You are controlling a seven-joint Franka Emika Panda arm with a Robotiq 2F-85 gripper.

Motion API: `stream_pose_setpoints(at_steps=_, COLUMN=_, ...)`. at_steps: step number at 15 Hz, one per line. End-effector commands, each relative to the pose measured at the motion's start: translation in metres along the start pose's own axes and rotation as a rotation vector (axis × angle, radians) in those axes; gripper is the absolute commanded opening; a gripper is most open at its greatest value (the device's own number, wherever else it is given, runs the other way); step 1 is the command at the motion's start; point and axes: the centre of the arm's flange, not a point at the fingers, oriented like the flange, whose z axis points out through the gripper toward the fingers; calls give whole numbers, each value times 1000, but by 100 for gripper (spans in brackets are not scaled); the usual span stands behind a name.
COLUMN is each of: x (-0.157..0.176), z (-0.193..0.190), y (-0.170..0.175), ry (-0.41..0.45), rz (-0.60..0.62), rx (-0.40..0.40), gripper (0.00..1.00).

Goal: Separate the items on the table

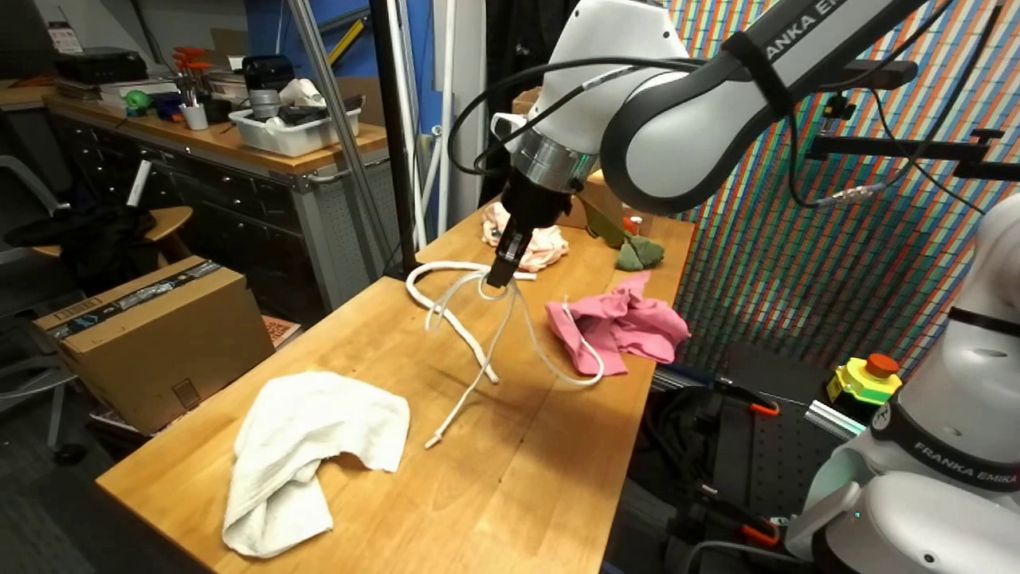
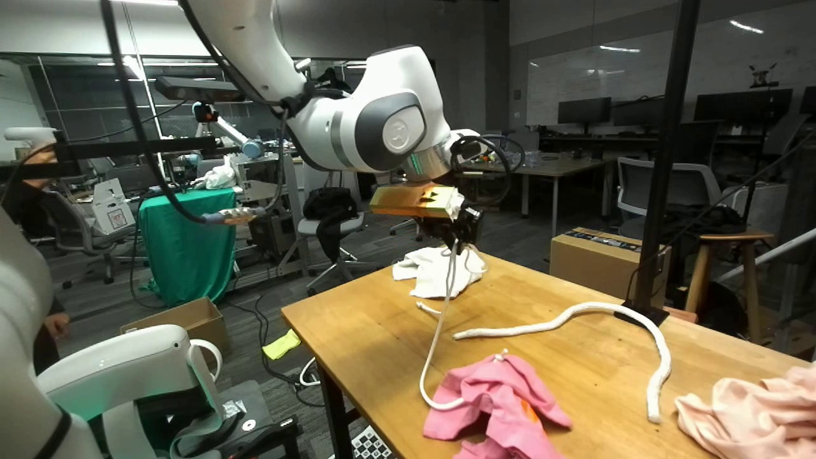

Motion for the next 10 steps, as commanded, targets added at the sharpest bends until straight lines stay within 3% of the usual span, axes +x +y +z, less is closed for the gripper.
stream_pose_setpoints(at_steps=1, x=-10, z=-51, y=-22, ry=98, rz=29, rx=4, gripper=7)
stream_pose_setpoints(at_steps=10, x=6, z=-133, y=-86, ry=245, rz=50, rx=90, gripper=6)
